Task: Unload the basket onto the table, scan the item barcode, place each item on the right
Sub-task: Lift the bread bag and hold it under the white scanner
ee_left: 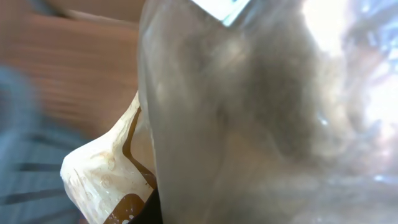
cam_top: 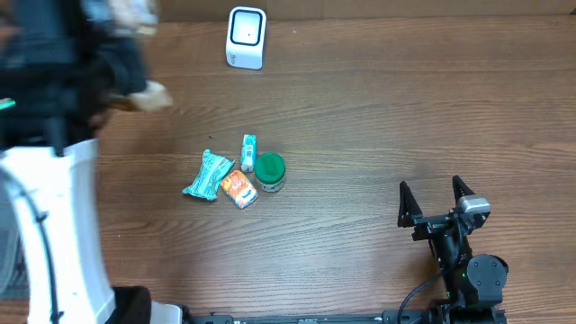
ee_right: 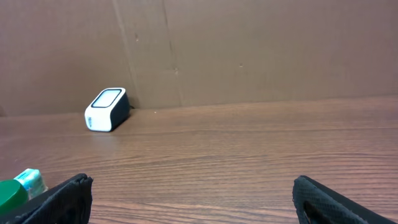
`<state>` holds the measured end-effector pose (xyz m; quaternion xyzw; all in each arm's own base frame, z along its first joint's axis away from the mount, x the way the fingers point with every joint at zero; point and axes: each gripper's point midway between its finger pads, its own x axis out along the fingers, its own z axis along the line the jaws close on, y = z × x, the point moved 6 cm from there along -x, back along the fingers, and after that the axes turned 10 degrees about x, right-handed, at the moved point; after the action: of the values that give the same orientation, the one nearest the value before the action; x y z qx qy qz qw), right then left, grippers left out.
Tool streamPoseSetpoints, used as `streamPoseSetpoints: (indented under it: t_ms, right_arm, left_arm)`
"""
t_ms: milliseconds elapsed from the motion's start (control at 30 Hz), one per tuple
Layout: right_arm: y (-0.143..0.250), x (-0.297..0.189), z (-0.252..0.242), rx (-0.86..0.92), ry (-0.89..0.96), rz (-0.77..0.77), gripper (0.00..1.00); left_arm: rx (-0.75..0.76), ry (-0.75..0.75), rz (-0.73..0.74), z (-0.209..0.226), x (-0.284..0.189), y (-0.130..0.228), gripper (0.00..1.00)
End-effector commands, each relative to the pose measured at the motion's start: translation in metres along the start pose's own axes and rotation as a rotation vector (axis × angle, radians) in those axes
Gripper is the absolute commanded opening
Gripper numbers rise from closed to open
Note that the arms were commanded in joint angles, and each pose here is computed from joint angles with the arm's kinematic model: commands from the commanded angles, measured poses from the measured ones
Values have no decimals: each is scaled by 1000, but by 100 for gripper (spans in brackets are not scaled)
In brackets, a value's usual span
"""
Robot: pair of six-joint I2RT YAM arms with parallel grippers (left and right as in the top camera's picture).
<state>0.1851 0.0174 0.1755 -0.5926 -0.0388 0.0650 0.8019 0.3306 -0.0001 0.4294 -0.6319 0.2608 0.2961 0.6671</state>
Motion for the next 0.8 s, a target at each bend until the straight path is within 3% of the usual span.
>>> streamPoseSetpoints:
  t_ms: [0,100,367,633,767]
  right_arm:
    - [2,0,-1,0,5,-3,100]
    - [2,0,-1,0,5,-3,100]
    - [2,0,-1,0,5,-3,100]
    - [2,0,-1,0,5,-3,100]
    - [2,0,-1,0,5,-3,100]
  left_arm:
    - [-20,119,133,-73,32,18,4]
    - [-31,168,229,-125,55,37,4]
    - [178,227,403,-252,123,96,4]
    - [143,161,486,-295,177,134,4]
    - [125,201,508,-304,184,139,6]
